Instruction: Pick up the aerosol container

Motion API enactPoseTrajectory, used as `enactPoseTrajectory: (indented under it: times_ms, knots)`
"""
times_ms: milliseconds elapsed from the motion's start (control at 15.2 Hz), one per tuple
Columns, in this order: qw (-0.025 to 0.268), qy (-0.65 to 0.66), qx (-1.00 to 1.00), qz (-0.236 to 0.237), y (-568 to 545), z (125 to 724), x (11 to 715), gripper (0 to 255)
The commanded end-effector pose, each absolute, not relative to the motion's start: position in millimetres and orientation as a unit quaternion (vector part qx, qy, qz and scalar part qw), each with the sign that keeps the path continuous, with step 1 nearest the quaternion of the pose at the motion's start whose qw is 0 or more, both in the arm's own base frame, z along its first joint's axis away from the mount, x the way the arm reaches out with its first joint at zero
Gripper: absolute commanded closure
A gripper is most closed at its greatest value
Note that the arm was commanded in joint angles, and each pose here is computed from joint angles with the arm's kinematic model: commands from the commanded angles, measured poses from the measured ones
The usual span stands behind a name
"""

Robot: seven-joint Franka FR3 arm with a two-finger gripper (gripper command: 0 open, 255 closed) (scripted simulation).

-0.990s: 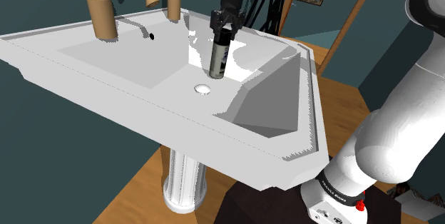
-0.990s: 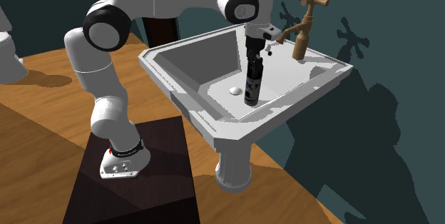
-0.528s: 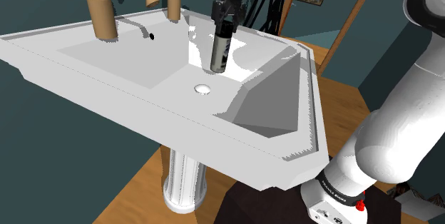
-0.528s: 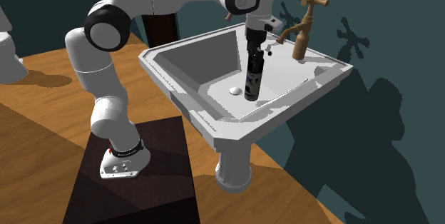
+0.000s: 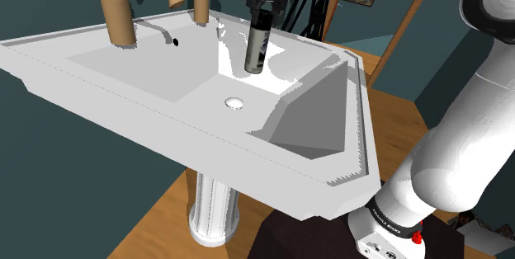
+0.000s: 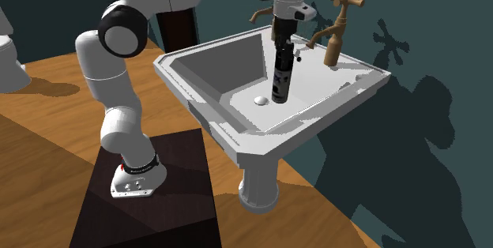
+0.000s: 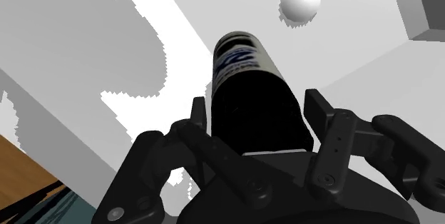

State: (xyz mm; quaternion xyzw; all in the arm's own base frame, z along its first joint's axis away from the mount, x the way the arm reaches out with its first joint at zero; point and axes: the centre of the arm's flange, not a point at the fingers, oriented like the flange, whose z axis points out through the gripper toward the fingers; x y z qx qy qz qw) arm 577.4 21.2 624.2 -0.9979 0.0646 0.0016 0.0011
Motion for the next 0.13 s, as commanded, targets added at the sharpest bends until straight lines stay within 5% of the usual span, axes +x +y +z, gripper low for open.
enactPoseTrajectory:
  times_ms: [0,66]
  knots:
    - [0.001,0.065,-0.998,0.001,20.8,630.0,577.4,255]
    - [0.001,0.065,-0.998,0.001,20.8,630.0,577.4,255]
